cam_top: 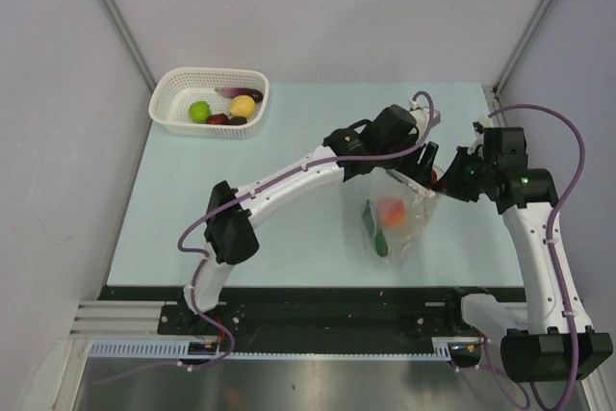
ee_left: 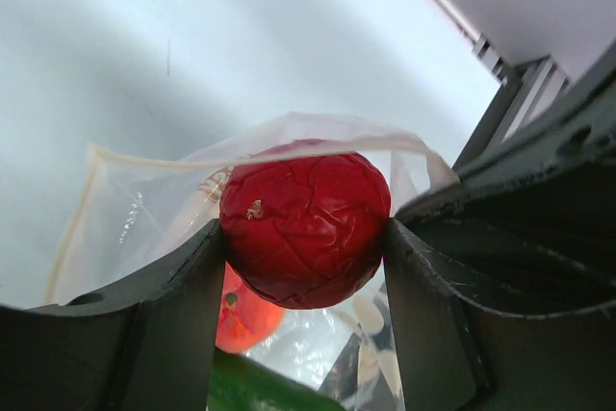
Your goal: Open the zip-top bag and remove the fake food
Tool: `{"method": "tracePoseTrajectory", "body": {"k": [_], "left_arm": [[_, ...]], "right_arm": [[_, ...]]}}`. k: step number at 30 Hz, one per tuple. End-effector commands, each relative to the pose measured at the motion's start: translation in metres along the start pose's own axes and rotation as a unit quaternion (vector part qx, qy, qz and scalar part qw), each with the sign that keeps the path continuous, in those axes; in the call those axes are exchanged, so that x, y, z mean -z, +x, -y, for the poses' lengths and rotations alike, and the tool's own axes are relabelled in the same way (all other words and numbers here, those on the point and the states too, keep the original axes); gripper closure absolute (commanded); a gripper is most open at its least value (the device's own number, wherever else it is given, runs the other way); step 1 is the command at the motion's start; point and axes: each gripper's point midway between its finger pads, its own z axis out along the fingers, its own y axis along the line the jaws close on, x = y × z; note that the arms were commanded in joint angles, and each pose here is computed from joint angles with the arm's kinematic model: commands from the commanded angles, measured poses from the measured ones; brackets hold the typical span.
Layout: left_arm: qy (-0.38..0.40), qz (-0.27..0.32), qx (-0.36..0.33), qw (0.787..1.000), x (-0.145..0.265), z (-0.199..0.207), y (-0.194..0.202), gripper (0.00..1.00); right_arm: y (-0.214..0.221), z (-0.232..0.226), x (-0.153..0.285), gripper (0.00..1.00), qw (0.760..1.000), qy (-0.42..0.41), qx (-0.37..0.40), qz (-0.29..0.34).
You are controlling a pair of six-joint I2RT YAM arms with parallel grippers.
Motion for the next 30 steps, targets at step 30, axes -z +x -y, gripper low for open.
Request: {"method": "tracePoseTrajectory", "body": {"k": [30], "left_arm": [[0.106,0.141,-0.128,0.976,0.126,0.039,-0.038,1.00]], "right_arm": [[-0.012,0.022,0.005,1.00,0.998,0.060,0.015,0.032]]}}
